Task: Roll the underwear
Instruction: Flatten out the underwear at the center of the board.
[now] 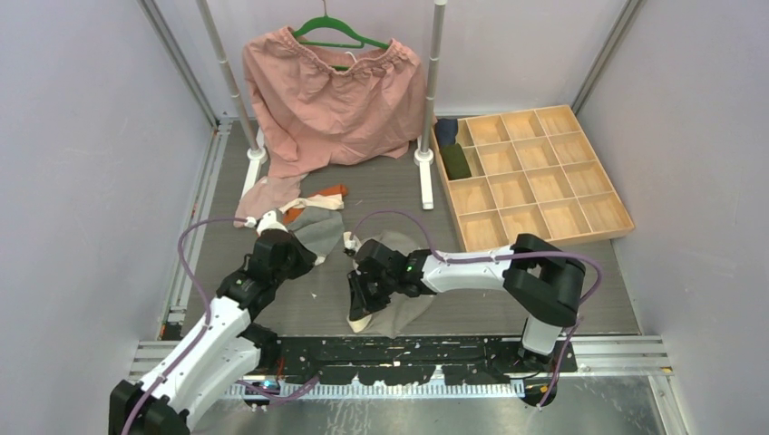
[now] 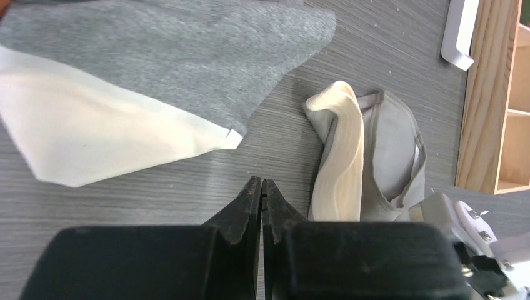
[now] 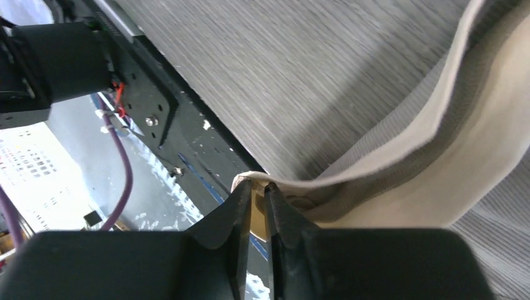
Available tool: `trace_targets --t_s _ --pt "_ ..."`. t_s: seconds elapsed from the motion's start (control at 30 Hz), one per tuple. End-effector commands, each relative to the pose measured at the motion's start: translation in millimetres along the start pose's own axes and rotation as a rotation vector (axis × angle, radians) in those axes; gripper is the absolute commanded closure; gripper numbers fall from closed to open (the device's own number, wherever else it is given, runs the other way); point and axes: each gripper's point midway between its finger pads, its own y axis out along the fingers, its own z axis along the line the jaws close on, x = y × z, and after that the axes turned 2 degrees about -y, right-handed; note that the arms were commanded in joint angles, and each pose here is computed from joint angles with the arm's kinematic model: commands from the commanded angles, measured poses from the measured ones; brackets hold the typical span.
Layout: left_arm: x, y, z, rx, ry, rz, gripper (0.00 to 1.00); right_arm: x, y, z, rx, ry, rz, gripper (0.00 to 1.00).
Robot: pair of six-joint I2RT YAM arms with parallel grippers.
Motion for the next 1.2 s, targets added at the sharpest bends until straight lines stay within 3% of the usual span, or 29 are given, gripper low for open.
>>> trace_targets --t_s 0.0,0.2,0.4,0.53,0.7,0.87,1.17 --pt "-2.6 -9.8 25.8 0.098 -0.017 -0.029 0.95 31.8 -19.8 45.7 0.145 -0.113 -0.120 0.77" --pt "-7.5 -12.4 27.0 0.083 -0.016 -0.020 0.94 67.4 -69.0 21.6 -0.052 -0.266 -0.347 0.60" --pt "-14.8 -12.1 19.6 0.039 0.008 0.024 0.92 99.3 -108.5 -64.5 -0.399 -0.141 -0.465 0.54" --pt "-21.3 -13.2 1.8 -0.062 0.016 0.064 0.90 101.0 -108.1 -104.5 -0.447 -0.048 -0.399 0.62" --pt "-32.4 -20.9 -22.2 -0.175 0.038 0.117 0.90 102.7 -80.6 -88.8 -0.313 -0.122 -0.280 0.70" --pt "-33.5 -34.2 -47.6 -0.279 0.084 0.101 0.91 122.2 -60.6 -82.7 -0.263 -0.163 -0.263 0.74" --pt "-40.5 -35.0 -56.4 -0.290 0.128 0.105 0.99 159.3 -25.8 -104.6 -0.299 -0.160 -0.209 0.82"
